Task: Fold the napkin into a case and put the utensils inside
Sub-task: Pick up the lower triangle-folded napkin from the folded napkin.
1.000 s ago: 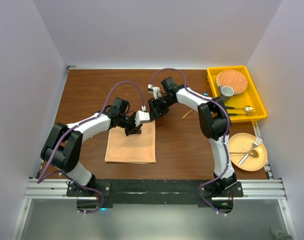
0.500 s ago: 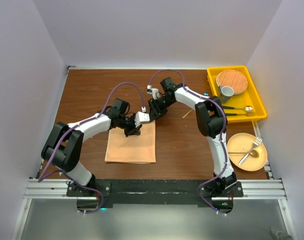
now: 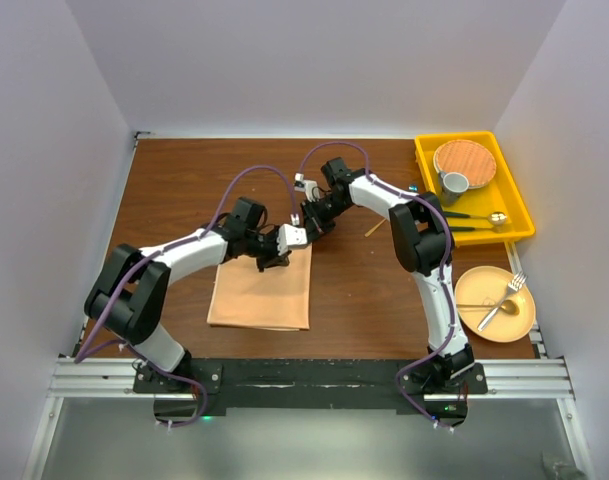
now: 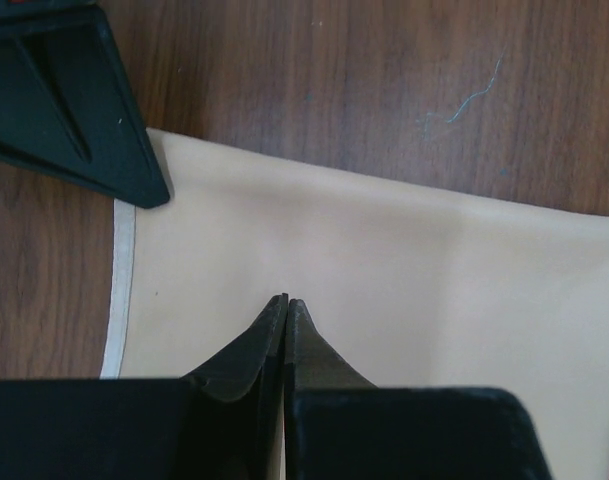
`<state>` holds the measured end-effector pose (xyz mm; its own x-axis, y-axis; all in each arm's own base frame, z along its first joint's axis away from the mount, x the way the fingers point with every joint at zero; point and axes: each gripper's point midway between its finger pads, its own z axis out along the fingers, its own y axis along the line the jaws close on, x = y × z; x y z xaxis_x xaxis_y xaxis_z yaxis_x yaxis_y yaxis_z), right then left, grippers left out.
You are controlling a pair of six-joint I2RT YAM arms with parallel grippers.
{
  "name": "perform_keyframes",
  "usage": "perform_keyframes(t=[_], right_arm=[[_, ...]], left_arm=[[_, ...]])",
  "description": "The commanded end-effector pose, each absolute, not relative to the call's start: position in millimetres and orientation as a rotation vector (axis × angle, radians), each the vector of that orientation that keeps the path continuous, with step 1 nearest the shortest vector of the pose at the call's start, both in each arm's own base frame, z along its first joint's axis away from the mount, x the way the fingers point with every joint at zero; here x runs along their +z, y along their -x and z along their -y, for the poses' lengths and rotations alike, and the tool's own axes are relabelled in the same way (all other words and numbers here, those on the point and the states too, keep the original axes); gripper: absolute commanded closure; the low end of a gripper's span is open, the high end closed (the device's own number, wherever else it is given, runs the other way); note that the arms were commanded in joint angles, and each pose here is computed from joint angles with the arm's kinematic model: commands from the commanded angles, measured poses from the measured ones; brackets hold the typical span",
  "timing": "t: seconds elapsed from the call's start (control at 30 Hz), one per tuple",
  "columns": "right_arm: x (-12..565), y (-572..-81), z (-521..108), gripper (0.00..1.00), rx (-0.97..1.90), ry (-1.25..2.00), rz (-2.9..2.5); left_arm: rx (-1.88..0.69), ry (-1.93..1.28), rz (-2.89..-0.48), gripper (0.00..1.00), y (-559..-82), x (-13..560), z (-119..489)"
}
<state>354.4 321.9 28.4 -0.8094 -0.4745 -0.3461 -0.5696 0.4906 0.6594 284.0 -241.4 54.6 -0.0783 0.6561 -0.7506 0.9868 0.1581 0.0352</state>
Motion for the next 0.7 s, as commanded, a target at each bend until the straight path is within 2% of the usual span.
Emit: perform_keyframes(t=[0.0,0.67], right_arm=[[42,-357,-328,1.0,1.263,0.911,-2.562],[53,-353,-328,1.0,1.276,0.869,-2.551]], left_arm=[[-0.643,-1.571,-1.7,0.96,-293,67,265],[-0.624,-1.634,-1.694,0.99,-306,37,310]])
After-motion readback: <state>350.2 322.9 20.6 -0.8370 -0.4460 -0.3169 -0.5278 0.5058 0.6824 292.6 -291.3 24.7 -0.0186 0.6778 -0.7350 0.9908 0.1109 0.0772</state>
